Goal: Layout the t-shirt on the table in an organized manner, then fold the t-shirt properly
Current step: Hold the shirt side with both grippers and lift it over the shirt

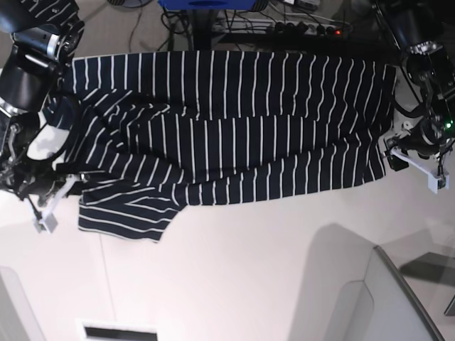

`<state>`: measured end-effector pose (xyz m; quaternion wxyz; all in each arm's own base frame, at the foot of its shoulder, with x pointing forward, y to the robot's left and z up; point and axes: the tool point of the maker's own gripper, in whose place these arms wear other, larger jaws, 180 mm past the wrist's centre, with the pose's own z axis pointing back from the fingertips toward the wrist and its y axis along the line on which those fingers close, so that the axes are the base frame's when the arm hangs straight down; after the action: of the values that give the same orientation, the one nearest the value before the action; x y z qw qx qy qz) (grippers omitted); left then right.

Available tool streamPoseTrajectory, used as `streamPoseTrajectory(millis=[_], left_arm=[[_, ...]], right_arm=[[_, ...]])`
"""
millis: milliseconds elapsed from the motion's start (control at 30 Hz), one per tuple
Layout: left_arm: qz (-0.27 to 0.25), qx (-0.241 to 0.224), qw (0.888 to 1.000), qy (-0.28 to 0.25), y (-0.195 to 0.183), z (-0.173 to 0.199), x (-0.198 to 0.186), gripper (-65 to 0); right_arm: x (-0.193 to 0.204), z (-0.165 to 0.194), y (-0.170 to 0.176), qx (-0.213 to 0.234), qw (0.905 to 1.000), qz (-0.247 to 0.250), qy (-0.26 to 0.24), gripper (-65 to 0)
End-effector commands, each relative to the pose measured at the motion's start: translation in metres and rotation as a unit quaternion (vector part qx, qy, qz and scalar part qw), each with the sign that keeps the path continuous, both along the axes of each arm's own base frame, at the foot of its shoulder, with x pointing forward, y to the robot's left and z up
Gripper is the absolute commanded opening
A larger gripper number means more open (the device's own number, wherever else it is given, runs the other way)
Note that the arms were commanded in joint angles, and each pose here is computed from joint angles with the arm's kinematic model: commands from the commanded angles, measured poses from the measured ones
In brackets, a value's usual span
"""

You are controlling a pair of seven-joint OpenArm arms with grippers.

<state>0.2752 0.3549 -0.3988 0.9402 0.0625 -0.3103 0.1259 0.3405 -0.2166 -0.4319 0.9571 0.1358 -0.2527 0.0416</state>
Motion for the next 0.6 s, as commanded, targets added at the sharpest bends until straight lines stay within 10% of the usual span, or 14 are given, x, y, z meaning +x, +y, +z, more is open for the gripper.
streamPoseTrajectory(millis=[0, 567], left_arm=[[-0.012, 0.005, 0.999, -0.034, 0.007, 0.014, 0.017, -20.1], [0.038, -0.069, 0.992, -0.096, 0.019, -0.044, 0.05, -20.1]], right_arm=[[0.016, 0.017, -0.005, -0.001, 0.9995, -0.003, -0.031, -65.0], [0.016, 0.017, -0.006, -0.004, 0.9995, -0.001, -0.031, -65.0]])
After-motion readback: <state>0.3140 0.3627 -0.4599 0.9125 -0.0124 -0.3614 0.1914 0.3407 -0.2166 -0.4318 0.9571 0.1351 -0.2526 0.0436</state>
